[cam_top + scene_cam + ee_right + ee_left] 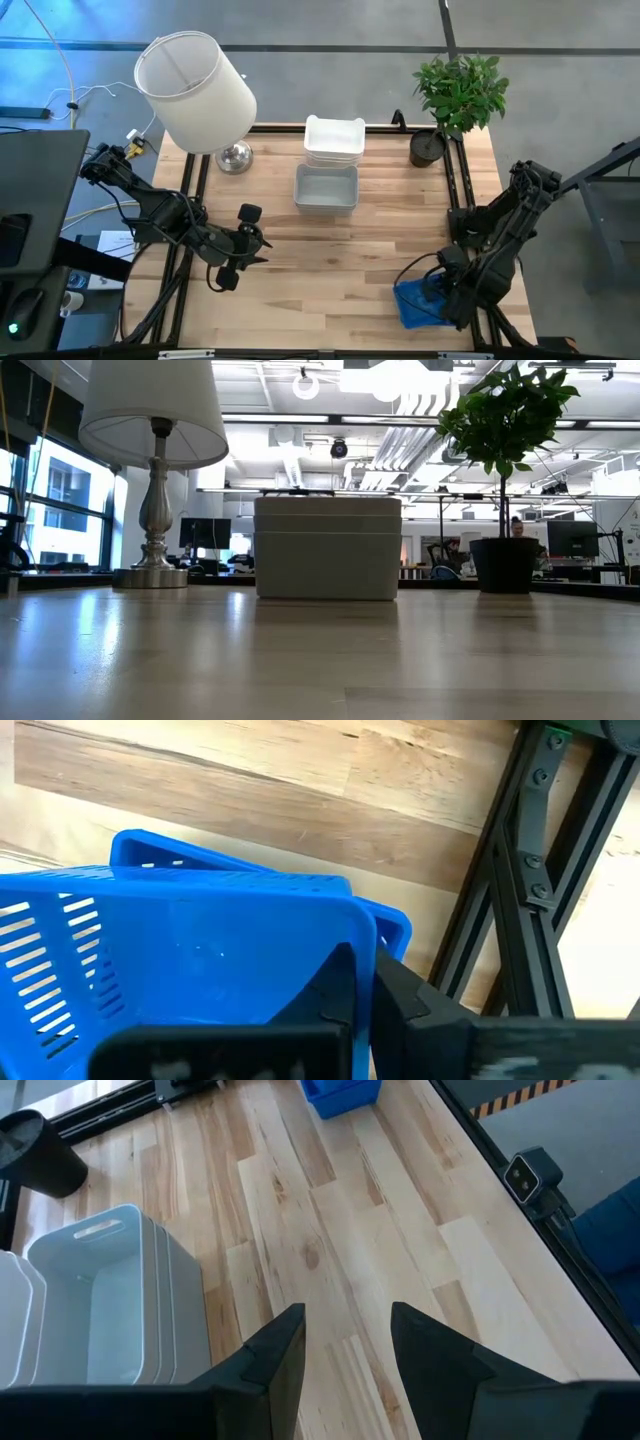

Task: Stack baskets by color
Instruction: Stack the blue bin on top of the right blue bins

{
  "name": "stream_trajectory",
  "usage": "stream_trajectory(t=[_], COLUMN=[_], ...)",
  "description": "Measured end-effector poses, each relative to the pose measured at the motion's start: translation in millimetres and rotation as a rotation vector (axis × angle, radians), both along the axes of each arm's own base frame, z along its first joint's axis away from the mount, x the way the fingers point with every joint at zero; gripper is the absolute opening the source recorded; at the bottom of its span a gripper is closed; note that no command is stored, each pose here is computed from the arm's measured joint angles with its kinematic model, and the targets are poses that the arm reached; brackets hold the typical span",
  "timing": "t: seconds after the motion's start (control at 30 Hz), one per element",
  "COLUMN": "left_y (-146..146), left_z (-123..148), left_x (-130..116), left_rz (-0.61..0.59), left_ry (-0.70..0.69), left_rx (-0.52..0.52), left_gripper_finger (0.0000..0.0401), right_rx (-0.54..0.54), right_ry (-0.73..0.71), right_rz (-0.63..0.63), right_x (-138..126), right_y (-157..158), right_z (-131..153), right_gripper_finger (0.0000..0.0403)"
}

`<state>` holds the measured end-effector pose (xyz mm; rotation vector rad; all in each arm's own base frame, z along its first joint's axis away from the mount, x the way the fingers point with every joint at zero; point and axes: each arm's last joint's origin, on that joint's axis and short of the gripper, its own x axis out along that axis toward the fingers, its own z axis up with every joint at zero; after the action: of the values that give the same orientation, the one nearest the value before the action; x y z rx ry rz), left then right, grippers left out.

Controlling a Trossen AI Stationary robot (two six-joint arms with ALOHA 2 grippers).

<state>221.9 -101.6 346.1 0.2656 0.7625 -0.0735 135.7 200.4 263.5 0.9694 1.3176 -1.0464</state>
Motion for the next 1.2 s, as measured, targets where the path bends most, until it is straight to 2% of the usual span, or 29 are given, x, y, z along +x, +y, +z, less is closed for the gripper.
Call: stream_trajectory(t=[0.63, 1.0, 1.2], left_y=[0.0, 0.0, 0.4], left_z=[0.0, 0.0, 0.2], left_x=[0.0, 0.0, 0.1], left_rz=[0.000, 0.004, 0.047], left_ry=[-0.001, -0.001, -0.008], left_rx=[-0.001, -0.004, -0.027], left_gripper_finger=[0.0136, 0.0136, 0.0136], right_rx=[0.000, 0.001, 0.004], right_ry=[0.036, 0.025, -0.004], right_rz=[0.013, -0.033, -0.062], right_x=[-6.5, 16.6, 28.1], right_y=[1.6, 10.5, 9.5], right_z=[0.4, -18.2, -22.7], right_gripper_finger=[0.0000, 0.0000, 0.0000])
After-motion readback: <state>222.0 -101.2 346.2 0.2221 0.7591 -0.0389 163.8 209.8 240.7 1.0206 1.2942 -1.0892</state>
